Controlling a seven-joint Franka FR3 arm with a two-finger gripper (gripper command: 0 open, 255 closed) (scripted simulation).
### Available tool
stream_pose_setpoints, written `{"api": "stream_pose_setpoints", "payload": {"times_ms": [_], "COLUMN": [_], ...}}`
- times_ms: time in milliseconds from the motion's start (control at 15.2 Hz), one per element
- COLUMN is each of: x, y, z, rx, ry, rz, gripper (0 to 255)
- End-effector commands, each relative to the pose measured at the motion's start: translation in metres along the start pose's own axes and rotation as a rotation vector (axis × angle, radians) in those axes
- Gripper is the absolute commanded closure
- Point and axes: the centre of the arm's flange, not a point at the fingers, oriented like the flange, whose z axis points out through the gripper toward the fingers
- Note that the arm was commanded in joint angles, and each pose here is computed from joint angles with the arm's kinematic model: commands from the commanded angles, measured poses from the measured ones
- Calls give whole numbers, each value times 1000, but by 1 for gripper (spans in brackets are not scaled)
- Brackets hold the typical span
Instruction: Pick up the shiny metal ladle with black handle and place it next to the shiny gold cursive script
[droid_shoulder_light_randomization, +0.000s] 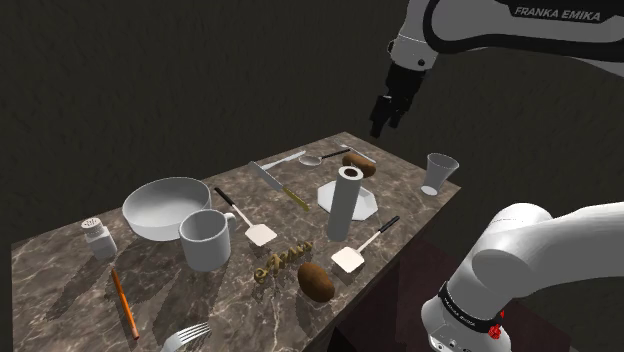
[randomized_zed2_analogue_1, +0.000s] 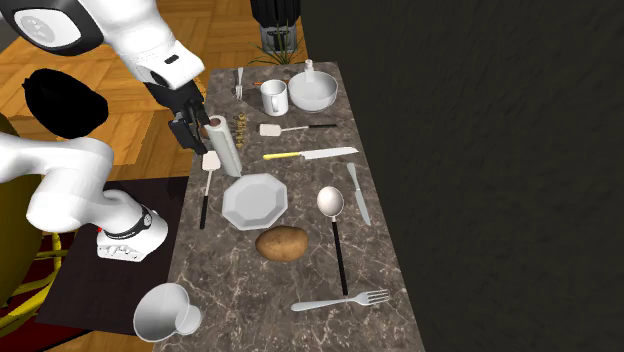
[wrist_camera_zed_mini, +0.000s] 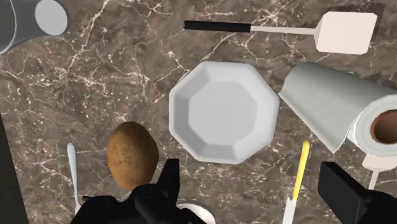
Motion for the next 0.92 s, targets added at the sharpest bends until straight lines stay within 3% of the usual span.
{"api": "stream_pose_setpoints", "payload": {"times_ms": [0, 858], "x": [0, 76], "y": [0, 107], "z": [0, 106], "rx": [0, -24], "ry": [0, -33], "rz": [0, -613], "gripper": [0, 0]}}
